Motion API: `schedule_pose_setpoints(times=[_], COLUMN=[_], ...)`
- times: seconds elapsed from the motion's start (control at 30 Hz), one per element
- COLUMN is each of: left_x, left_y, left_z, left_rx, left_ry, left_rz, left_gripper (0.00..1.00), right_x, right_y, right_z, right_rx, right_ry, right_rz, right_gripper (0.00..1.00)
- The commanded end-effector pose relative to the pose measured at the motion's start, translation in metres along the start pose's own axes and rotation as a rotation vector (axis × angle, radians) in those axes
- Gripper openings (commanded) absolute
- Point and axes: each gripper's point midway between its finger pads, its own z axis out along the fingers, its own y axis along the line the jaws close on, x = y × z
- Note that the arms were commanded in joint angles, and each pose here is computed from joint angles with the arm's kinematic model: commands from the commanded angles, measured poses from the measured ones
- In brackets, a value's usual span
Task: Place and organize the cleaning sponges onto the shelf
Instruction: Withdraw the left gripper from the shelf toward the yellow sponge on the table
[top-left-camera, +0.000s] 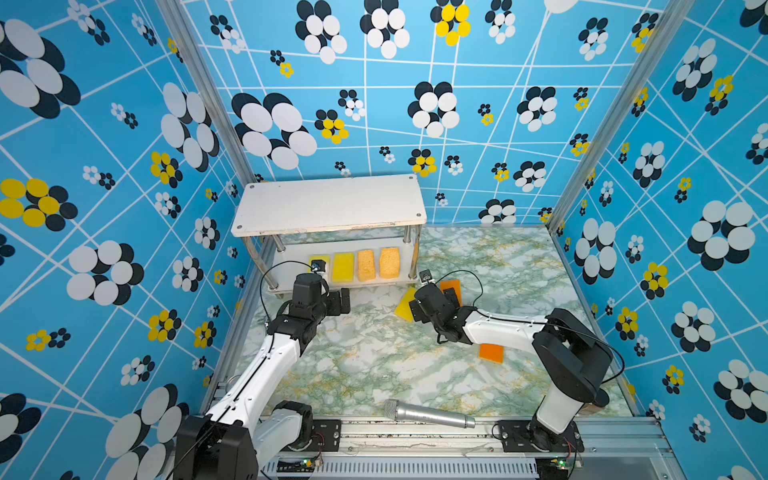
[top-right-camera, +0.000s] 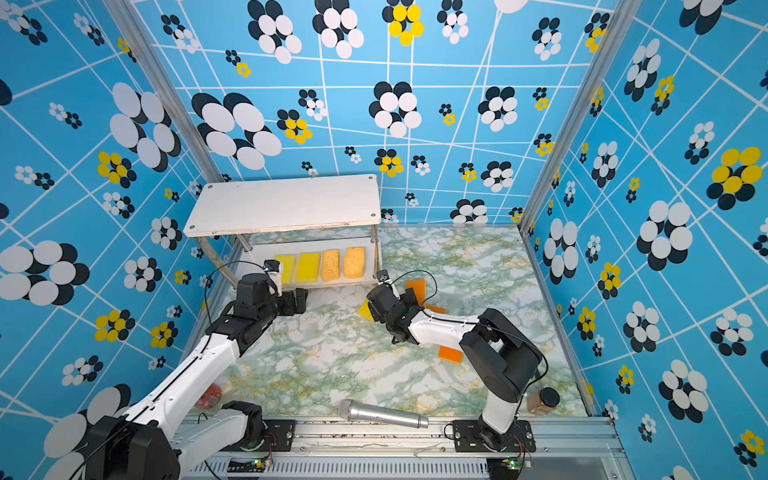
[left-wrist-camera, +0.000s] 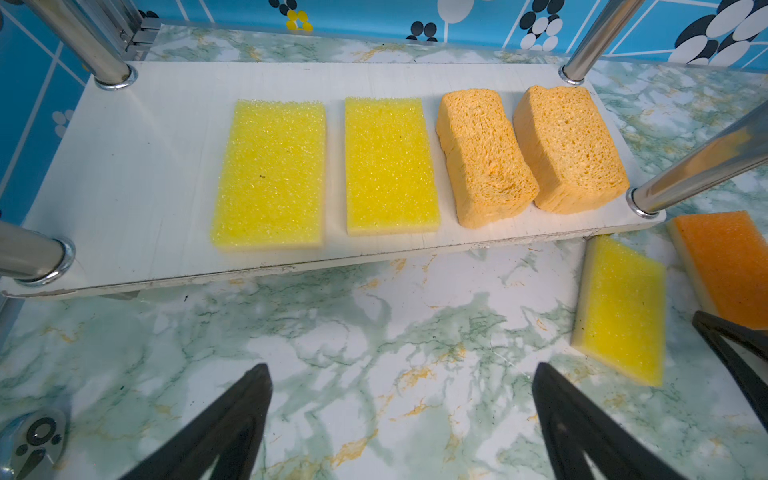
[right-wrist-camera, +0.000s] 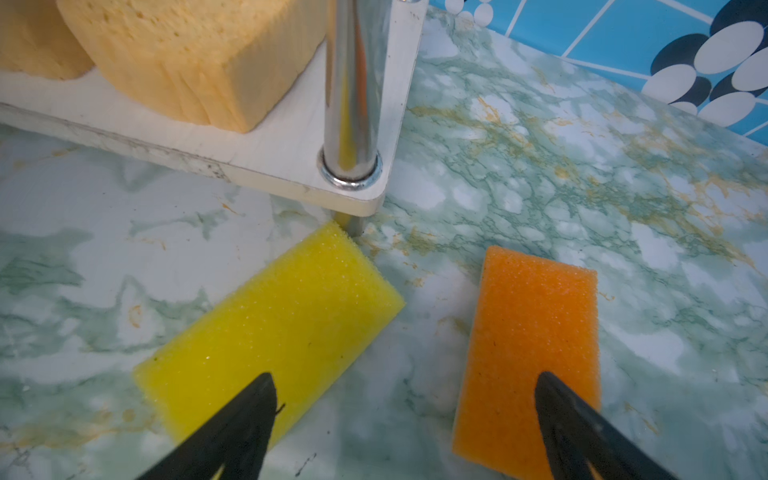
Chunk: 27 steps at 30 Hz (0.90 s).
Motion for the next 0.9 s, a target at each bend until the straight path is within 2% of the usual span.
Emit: schedule_pose_setpoints(times=[0.0, 0.2, 0.4, 0.87], left_x=[0.012, 0.018, 0.020, 0.020], left_y=[-0.005, -0.011, -0.017, -0.023], left_z=[0.002, 0.007, 0.014, 0.016], left_rx=[0.019, 0.036, 0.047, 0.048], left_ry=[0.032, 0.053, 0.070, 0.081], left_rz=[-0.006, -0.010, -0.001, 0.022], left_gripper=[0.99, 0.99, 0.99, 0.99], right_x=[0.007, 0.017, 0.027, 0.050], right_y=[-0.004, -0.005, 0.006, 0.023], right_z=[0.007, 0.017, 0.022, 0.005], right_rx=[0.044, 0.093, 0.071, 0.032], right_ry=[0.030, 0.084, 0.114, 0.142], right_rz=[0.014, -0.027, -0.062, -0.129], right_gripper=[0.99, 0.99, 0.99, 0.99])
